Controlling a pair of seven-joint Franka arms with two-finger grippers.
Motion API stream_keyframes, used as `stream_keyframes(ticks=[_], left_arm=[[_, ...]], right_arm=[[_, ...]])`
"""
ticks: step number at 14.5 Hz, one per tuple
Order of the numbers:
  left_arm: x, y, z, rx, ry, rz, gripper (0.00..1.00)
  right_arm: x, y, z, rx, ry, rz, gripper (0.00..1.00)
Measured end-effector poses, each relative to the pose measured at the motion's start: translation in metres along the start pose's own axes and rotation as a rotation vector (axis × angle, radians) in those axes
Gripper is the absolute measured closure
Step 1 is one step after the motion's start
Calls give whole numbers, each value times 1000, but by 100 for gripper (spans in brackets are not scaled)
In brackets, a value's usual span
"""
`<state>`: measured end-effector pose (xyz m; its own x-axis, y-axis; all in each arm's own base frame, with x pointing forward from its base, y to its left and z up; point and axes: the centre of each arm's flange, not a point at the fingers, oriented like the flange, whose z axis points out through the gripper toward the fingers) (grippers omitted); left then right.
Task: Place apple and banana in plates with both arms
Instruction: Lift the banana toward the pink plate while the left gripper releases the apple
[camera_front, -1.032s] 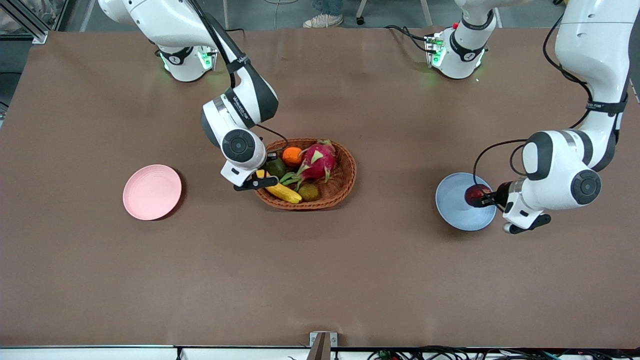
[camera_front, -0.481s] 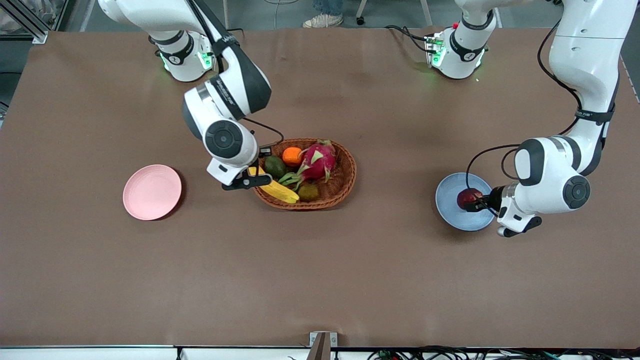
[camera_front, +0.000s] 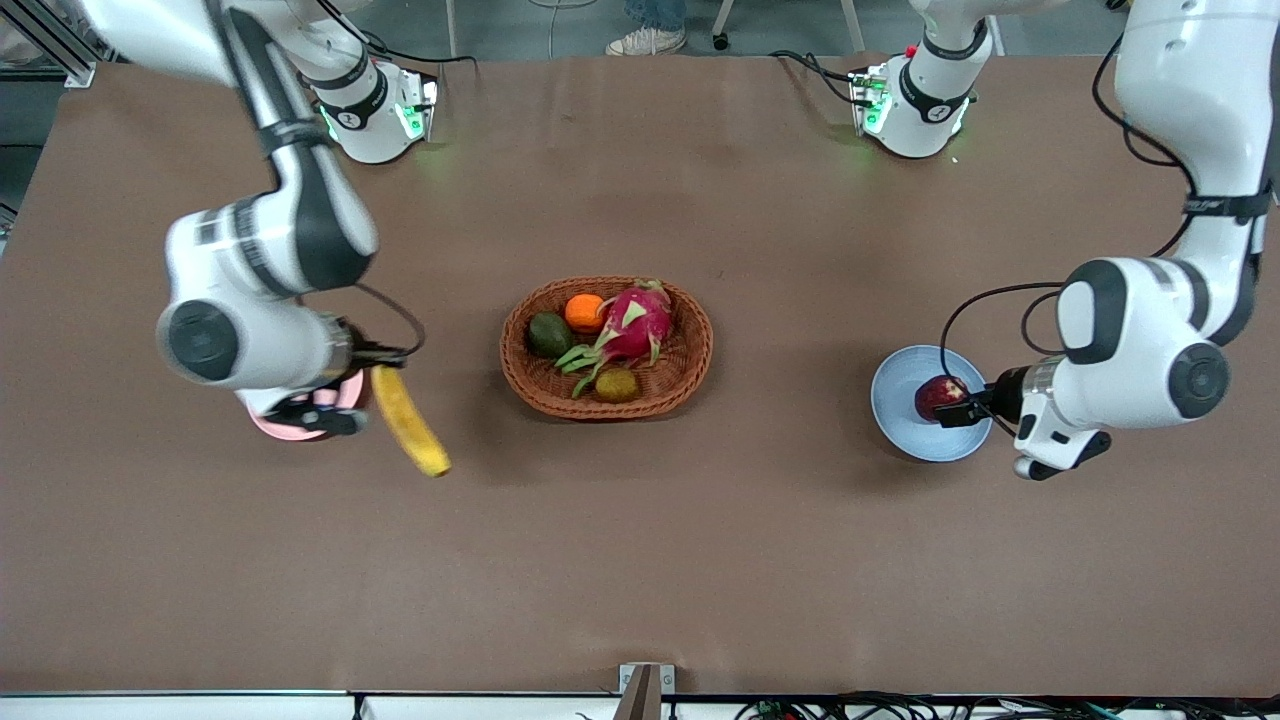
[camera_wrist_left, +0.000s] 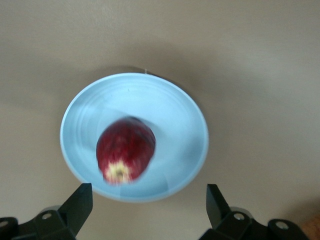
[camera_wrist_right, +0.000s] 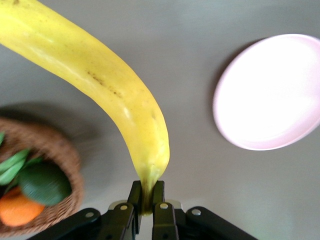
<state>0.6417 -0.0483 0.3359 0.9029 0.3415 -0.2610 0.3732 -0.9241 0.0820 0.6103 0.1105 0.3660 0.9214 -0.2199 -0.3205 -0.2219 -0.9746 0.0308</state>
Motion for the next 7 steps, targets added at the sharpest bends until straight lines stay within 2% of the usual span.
stream_keyframes(ticks=[3,5,7], left_arm=[[-10,3,-74,-11,27,-2,0],[-19,-3,-118,-6,96,3,0],[-38,-8,-161,36,175,20,0]], right_arm=[[19,69,16,21,-51,71,88],[22,100,34,28,-94,67,88],[23,127,49,23,-125,51,88]])
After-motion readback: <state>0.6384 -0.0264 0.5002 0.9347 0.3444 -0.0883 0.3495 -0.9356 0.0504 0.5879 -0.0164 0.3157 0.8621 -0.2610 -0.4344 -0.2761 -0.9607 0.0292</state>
